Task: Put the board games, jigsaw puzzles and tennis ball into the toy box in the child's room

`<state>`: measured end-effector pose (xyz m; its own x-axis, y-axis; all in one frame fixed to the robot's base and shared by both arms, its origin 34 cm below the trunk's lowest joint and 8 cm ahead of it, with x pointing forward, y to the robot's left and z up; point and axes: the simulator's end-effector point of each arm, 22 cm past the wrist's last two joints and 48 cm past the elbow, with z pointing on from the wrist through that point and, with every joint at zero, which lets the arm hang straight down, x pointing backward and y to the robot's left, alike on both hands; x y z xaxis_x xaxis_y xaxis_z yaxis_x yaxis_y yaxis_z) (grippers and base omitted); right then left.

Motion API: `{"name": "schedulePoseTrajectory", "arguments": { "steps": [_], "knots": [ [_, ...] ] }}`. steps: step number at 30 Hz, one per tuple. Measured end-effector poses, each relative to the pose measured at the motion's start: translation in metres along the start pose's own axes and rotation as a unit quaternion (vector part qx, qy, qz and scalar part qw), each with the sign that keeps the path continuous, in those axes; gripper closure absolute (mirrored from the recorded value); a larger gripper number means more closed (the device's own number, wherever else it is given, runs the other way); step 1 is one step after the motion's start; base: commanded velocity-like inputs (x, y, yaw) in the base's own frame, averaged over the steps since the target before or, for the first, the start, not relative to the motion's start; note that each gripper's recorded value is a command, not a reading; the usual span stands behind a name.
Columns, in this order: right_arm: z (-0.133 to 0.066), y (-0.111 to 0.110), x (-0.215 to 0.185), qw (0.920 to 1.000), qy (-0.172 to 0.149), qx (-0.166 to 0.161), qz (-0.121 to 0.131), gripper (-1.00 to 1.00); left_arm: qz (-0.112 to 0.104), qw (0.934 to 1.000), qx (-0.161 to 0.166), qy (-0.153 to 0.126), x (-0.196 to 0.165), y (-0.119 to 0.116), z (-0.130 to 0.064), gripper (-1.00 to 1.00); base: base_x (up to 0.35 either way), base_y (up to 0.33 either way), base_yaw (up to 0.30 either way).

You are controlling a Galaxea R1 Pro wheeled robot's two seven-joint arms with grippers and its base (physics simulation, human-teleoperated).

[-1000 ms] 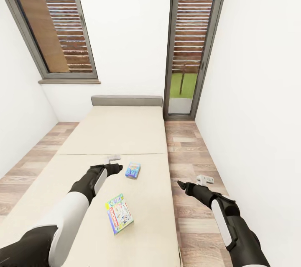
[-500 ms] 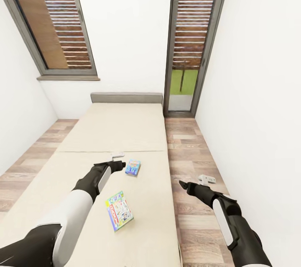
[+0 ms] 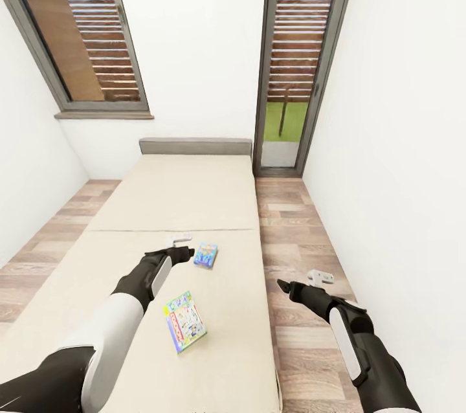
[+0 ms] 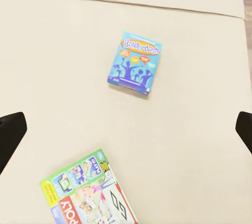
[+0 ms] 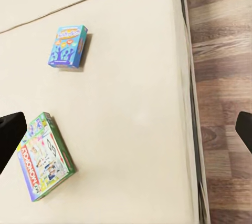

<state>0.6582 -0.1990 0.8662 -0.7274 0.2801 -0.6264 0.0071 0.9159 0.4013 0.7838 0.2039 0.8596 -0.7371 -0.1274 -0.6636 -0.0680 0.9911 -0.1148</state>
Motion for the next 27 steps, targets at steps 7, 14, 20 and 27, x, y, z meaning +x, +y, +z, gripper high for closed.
{"name": "schedulePoseTrajectory", "arguments": {
  "steps": [7, 14, 20, 27],
  "knots": [
    [0.003, -0.009, 0.004, 0.9998, 0.005, 0.018, 0.002, -1.0, 0.0, 1.0, 0.0, 0.004, 0.005, 0.001, 0.004, -1.0, 0.0, 0.0, 0.0],
    [0.005, -0.025, 0.013, 0.9983, 0.027, 0.052, 0.007, -1.0, 0.0, 1.0, 0.0, 0.009, 0.011, 0.0, 0.009, -1.0, 0.0, 0.0, 0.0],
    [0.006, -0.038, 0.019, 0.9952, 0.053, 0.082, 0.011, -1.0, 0.0, 0.9999, -0.002, 0.014, 0.017, 0.002, 0.013, -1.0, 0.0, 0.0, 0.0],
    [0.008, -0.051, 0.023, 0.9915, 0.065, 0.113, 0.011, -1.0, 0.0, 0.9998, -0.002, 0.02, 0.023, 0.003, 0.017, -1.0, 0.0, 0.0, 0.0]
  ]
}}
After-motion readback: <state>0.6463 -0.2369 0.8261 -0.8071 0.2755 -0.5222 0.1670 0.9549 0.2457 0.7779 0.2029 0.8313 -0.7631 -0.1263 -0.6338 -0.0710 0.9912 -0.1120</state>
